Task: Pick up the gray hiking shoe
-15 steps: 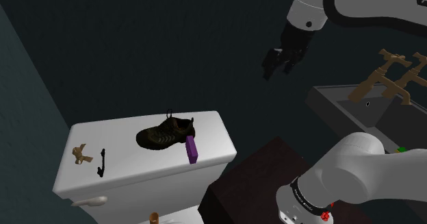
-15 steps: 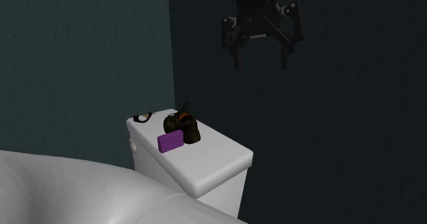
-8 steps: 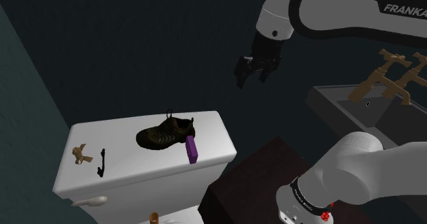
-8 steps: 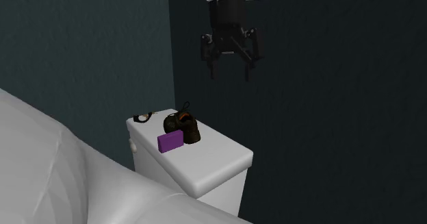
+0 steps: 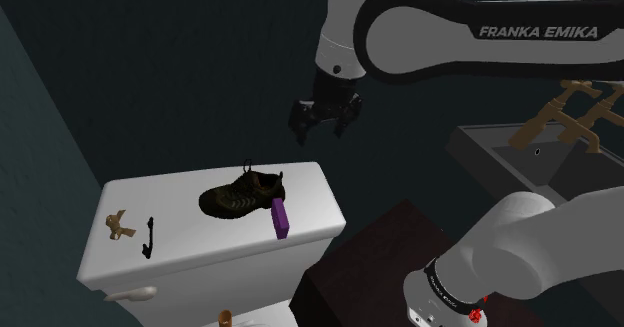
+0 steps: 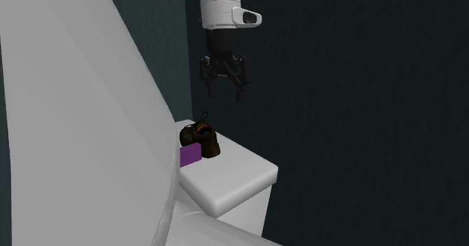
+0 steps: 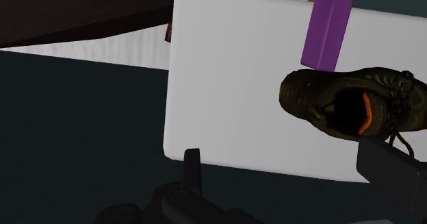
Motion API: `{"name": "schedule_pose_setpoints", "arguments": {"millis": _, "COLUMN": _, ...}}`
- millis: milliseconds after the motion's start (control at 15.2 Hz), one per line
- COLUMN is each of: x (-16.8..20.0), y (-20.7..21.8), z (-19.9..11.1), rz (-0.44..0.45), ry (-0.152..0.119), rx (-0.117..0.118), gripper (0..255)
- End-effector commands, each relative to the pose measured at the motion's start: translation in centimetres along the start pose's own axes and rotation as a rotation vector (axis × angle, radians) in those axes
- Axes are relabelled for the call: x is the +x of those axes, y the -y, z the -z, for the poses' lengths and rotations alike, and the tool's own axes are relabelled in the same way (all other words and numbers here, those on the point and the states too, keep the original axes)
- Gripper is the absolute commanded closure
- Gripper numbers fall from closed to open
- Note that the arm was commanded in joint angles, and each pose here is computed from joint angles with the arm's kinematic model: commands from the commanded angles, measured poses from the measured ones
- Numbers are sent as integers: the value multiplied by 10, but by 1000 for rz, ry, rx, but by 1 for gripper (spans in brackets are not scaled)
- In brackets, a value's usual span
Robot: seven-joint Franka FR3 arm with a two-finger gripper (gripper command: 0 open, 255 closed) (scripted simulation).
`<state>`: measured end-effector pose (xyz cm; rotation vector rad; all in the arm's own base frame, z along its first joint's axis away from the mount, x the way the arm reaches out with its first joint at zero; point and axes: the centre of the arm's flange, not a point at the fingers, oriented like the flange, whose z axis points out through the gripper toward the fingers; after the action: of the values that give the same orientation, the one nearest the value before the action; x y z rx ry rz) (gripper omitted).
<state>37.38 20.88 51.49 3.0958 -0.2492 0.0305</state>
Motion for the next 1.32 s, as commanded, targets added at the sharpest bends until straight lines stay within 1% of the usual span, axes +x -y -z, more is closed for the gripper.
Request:
{"name": "schedule_pose_setpoints", "arguments": {"millis": 0, "x": 3, "y": 24, "z": -8, "rz": -8, "ry": 4, "rx": 11, "gripper": 0}}
{"name": "schedule_pose_setpoints", "arguments": {"millis": 594, "x": 30, "y": 128, "z": -45, "rz": -37, "ry": 21, "rx": 53, "gripper": 0}}
{"name": "schedule_pose_setpoints", "arguments": {"millis": 660, "x": 31, "y": 129, "z": -46, "rz": -38, "ry": 21, "rx": 54, "gripper": 0}}
{"name": "schedule_pose_setpoints", "arguments": {"millis": 1122, "x": 30, "y": 131, "z": -86, "rz": -38, "ry": 21, "rx": 54, "gripper": 0}}
{"name": "schedule_pose_setpoints", "arguments": {"millis": 1254, "x": 30, "y": 131, "z": -85, "rz": -38, "ry": 21, "rx": 54, "gripper": 0}}
